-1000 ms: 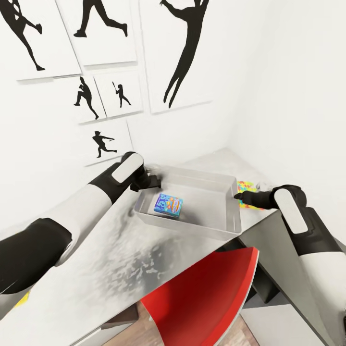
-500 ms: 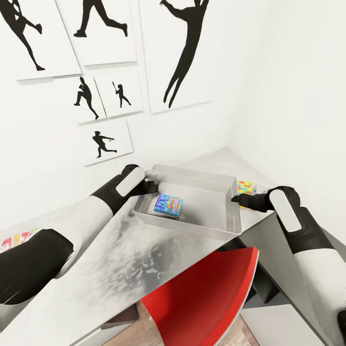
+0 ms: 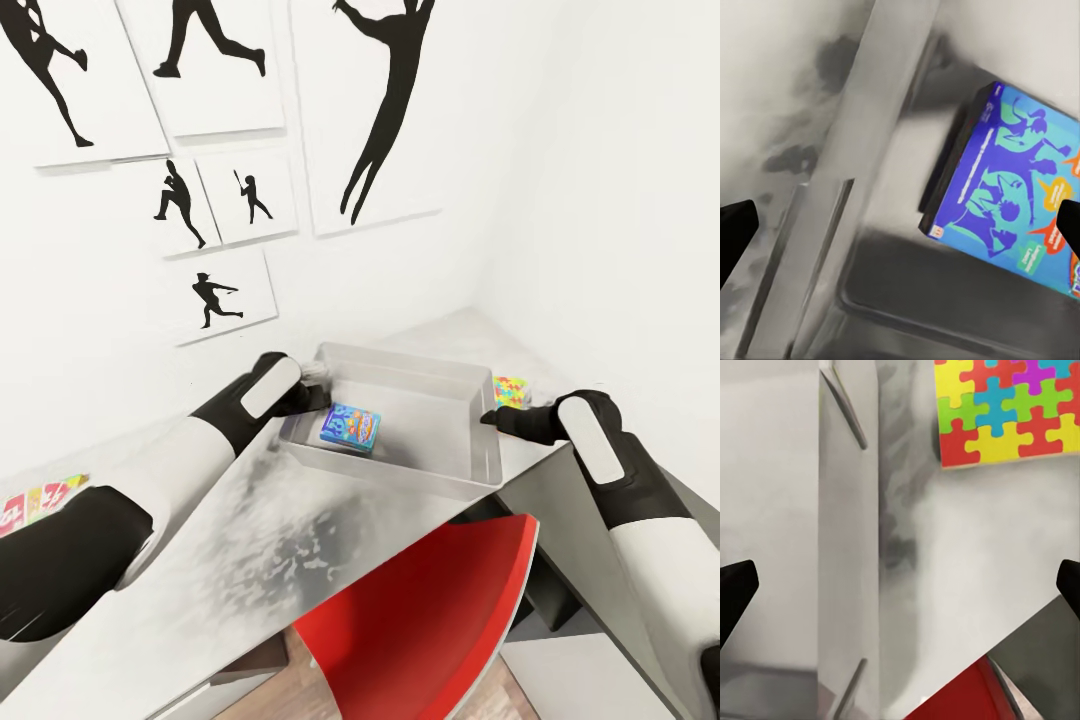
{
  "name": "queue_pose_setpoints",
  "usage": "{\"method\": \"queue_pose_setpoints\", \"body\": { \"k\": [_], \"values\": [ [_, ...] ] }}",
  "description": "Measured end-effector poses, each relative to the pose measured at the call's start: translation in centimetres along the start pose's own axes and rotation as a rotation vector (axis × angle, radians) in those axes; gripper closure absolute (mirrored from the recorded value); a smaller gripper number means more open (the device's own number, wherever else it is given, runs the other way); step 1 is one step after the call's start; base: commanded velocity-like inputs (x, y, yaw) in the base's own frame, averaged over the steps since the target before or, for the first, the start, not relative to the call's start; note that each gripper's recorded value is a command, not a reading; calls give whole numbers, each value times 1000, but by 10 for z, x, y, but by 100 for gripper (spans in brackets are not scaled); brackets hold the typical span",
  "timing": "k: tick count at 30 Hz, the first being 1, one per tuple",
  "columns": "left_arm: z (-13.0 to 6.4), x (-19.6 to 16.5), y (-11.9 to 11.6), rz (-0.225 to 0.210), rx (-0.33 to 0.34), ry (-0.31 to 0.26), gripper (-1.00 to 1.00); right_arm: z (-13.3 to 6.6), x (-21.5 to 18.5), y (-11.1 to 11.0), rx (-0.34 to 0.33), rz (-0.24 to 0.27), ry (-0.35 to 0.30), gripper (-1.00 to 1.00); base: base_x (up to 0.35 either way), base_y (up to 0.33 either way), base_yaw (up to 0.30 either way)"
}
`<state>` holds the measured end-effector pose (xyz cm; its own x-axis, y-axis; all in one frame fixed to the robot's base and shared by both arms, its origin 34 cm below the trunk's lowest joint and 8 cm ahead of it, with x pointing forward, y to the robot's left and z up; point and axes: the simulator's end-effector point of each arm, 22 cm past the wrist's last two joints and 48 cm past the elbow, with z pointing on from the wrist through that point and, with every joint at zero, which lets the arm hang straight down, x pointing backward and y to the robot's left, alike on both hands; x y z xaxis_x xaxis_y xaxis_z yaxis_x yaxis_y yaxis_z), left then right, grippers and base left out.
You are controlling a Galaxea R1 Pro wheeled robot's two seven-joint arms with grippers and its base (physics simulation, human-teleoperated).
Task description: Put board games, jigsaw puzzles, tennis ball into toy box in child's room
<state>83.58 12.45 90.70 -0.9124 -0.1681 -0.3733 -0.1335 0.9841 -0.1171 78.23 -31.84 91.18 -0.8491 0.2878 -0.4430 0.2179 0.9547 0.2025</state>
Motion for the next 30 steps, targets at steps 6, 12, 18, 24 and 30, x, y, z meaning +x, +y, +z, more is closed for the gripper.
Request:
{"method": "queue_pose_setpoints", "body": {
  "k": [6,12,18,24,30],
  "values": [
    [5,6,8,-13,-2,12,-100,1,2,0,0,-1,4,-100,0,0,0],
    [6,6,10,-15,-3,14,-100,1,2,1,0,-1,5,-100,0,0,0],
    [6,7,10,-15,-3,14,-100,5,9,12,-8,-28,19,-100,0,0,0],
    [6,7,11,-15,-4,14,-100,13,25,24,-5,-78,54,-100,0,0,0],
    [6,7,11,-15,-5,14,100,16,32,26,-2,-89,69,100,0,0,0]
  ]
}}
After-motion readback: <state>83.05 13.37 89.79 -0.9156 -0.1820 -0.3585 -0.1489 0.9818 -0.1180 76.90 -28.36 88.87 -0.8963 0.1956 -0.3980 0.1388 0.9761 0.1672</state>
